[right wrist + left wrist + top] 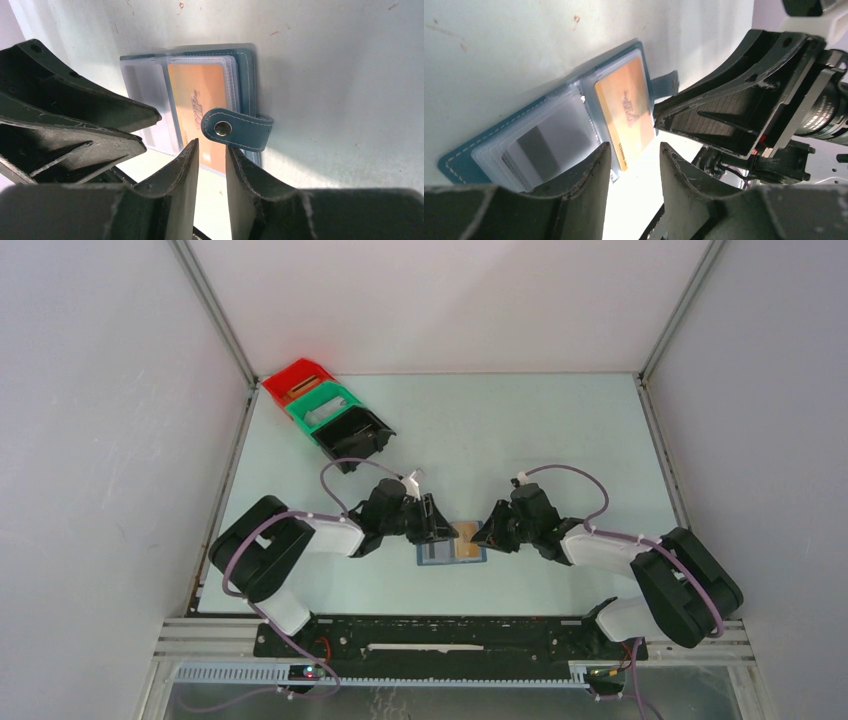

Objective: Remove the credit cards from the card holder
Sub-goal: Remove the credit card from the card holder.

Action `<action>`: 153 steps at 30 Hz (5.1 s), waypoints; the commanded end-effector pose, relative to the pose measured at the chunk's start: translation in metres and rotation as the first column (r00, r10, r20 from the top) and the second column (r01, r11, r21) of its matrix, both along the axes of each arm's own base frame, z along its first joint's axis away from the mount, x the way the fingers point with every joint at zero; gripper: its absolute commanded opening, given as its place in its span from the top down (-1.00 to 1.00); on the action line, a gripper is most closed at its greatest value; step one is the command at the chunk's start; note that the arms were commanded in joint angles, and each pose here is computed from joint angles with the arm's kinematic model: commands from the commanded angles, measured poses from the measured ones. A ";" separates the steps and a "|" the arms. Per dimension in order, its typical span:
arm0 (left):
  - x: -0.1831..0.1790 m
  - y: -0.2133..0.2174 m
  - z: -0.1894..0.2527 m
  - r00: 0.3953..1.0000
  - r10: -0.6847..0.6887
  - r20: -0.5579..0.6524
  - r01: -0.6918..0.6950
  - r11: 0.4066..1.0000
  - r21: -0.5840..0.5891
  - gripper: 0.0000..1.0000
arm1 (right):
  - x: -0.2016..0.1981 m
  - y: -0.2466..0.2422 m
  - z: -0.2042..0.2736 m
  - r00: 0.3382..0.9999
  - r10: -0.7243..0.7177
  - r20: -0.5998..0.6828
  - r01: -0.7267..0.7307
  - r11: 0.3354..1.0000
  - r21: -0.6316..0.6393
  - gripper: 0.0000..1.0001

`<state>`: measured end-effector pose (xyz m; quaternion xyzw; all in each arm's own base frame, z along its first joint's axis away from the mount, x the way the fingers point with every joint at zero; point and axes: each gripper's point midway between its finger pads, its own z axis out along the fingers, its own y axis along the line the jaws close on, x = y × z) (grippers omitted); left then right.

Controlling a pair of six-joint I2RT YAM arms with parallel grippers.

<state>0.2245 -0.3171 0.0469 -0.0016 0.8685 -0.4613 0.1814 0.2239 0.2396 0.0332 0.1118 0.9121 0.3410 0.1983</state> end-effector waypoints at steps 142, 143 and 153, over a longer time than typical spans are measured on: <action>0.004 0.040 -0.008 0.999 0.037 -0.021 -0.037 0.999 0.021 1.00 | 0.020 0.013 -0.007 0.999 0.016 0.035 -0.014 0.997 -0.072 0.38; 0.004 0.040 -0.008 0.999 0.037 -0.021 -0.037 0.999 0.021 1.00 | 0.020 0.015 -0.001 0.999 0.019 0.051 -0.015 0.998 -0.062 0.38; 0.001 0.051 -0.005 1.000 0.025 -0.018 -0.023 0.998 0.060 1.00 | 0.013 0.033 0.028 0.988 0.077 0.136 -0.078 0.997 0.000 0.30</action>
